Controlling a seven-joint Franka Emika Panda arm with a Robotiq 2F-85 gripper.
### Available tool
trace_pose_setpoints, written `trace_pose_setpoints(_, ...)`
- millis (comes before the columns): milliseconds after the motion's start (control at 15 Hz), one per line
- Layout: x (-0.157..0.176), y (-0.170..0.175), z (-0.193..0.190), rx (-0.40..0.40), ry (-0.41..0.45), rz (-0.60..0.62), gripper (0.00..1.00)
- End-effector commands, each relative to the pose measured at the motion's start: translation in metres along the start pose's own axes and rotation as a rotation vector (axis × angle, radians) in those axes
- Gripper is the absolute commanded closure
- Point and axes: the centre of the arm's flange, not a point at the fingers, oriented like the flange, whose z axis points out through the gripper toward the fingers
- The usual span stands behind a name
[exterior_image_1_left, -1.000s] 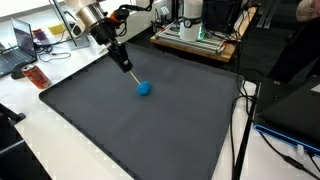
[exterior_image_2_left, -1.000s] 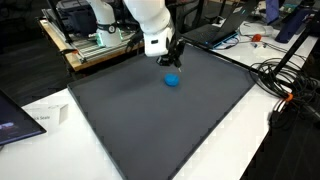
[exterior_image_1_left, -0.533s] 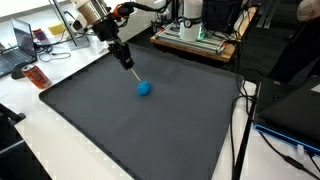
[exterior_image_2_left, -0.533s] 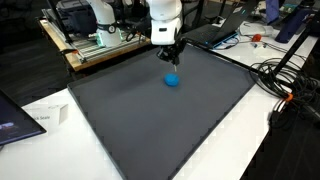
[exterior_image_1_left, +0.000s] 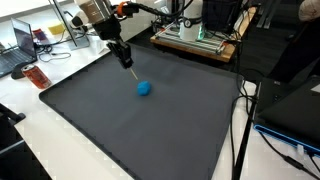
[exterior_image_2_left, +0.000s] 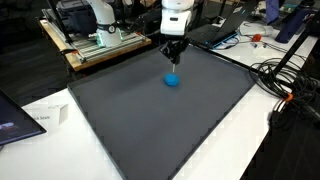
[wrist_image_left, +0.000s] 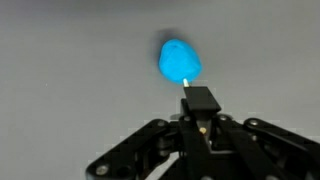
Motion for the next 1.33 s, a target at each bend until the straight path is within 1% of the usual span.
trace_pose_setpoints(0,0.003,-0.014,-0.010,-0.079,0.001,0.016,0.97)
trace_pose_setpoints(400,0.008,-0.043,-0.015,-0.160,0.016,0.031,0.97)
trace_pose_setpoints(933,0.012,-0.085,-0.011,-0.250,-0.012,0.048,0.97)
trace_pose_setpoints(1267,0.020,-0.117,-0.002,-0.323,-0.026,0.062,0.97)
